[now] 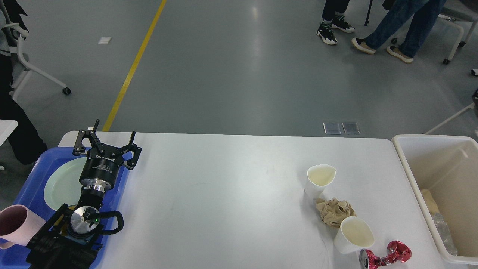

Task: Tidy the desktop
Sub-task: 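Lower the foil packet into the bin and open the right gripper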

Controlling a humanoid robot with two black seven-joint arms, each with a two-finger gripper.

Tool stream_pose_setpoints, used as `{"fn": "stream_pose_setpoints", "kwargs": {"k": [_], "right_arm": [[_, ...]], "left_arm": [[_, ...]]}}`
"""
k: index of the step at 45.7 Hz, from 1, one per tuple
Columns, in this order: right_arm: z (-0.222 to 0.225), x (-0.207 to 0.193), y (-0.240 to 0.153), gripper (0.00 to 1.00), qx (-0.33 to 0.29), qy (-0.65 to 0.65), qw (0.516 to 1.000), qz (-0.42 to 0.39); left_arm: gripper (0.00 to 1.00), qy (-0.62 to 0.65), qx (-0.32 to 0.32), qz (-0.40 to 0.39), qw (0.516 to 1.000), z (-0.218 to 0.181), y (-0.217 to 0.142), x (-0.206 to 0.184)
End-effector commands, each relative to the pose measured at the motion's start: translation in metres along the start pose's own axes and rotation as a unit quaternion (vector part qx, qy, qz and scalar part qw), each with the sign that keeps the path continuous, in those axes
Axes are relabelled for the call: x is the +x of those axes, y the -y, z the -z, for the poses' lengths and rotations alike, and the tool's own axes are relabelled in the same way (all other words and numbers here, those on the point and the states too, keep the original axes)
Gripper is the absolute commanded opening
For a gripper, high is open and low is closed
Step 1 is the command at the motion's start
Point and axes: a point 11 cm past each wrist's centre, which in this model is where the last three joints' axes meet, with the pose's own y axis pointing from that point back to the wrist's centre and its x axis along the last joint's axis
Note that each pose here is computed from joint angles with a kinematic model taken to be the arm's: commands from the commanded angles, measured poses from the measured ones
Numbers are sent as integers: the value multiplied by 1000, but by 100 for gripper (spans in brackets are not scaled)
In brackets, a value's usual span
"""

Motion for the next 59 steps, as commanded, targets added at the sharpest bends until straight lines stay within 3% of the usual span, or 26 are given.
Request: {"fn": "stream_pose_setpoints", "kwargs": {"k": [1, 10, 24, 36, 59], "right_arm": [[-31, -12, 54, 0, 7, 68, 998, -9], [-71, -44, 114, 0, -12, 146, 988, -59], [-82, -122, 181, 0, -50, 206, 963, -164], [-79, -163, 202, 0, -61, 198, 964, -165], [-78, -196, 213, 0, -67, 189, 970, -140]], "left_arm": [[96, 1, 0, 0, 1000, 0, 0, 0], [96, 0, 0, 0, 1000, 0, 0, 0], [96, 0, 0, 0, 1000, 0, 0, 0], [96, 1, 0, 0, 1000, 0, 0, 0], [96, 0, 0, 0, 1000, 0, 0, 0]]}}
